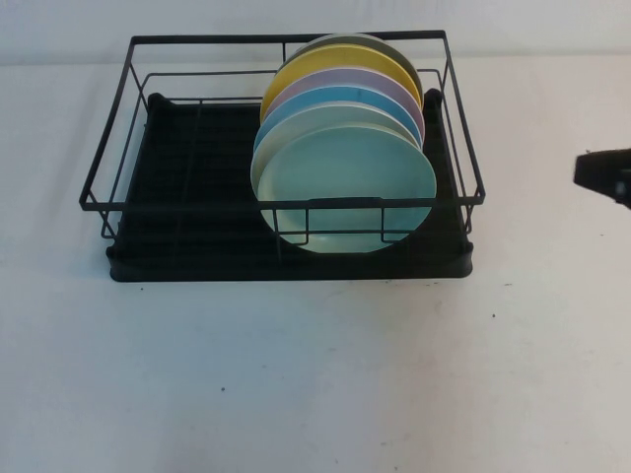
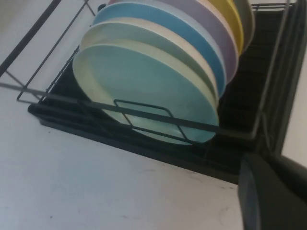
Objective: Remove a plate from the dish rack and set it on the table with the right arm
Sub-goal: Grasp the plate from the shelf
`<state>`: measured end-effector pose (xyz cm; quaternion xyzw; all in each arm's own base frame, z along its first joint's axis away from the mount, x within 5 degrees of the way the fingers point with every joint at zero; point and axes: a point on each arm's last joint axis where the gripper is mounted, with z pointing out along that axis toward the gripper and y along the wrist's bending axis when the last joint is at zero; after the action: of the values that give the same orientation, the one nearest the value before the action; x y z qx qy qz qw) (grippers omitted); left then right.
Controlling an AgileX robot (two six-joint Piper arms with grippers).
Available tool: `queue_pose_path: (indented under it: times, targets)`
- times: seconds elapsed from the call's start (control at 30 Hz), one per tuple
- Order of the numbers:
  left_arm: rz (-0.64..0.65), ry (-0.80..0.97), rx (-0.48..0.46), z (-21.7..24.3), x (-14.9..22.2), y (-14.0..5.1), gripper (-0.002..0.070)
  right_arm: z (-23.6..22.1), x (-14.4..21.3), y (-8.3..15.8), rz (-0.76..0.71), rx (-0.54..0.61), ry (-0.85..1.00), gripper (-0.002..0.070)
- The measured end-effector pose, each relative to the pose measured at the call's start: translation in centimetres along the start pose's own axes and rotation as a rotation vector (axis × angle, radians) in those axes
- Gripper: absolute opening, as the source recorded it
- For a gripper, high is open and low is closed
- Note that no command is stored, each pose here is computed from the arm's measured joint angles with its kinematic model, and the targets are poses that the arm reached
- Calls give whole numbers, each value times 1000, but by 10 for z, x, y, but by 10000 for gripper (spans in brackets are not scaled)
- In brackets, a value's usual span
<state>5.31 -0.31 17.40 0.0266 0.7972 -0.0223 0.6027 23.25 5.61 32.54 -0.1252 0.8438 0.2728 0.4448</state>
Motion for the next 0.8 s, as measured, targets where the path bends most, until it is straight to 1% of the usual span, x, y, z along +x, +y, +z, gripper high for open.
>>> queue_pose_path:
  times: [0.1,0.27,0.4,0.47,0.57,0.63,0.8]
  targets:
    - [0,0,0,0,0,0,-6,25,-10,9,-58,-53,48,-18]
    - [0,0,0,0,0,0,-6,69,-17,30,-184,-116,117,-18]
    - [0,0,0,0,0,0,-6,96,-22,47,-314,-180,138,-17]
    - [0,0,0,0,0,0,-6,107,-23,52,-379,-198,144,-10]
    - [0,0,0,0,0,0,-6,121,-25,56,-459,-201,151,39]
    - [0,0,0,0,0,0,-6,130,-27,54,-503,-184,148,99]
    - [0,0,0,0,0,0,-6,143,-30,46,-552,-133,130,254]
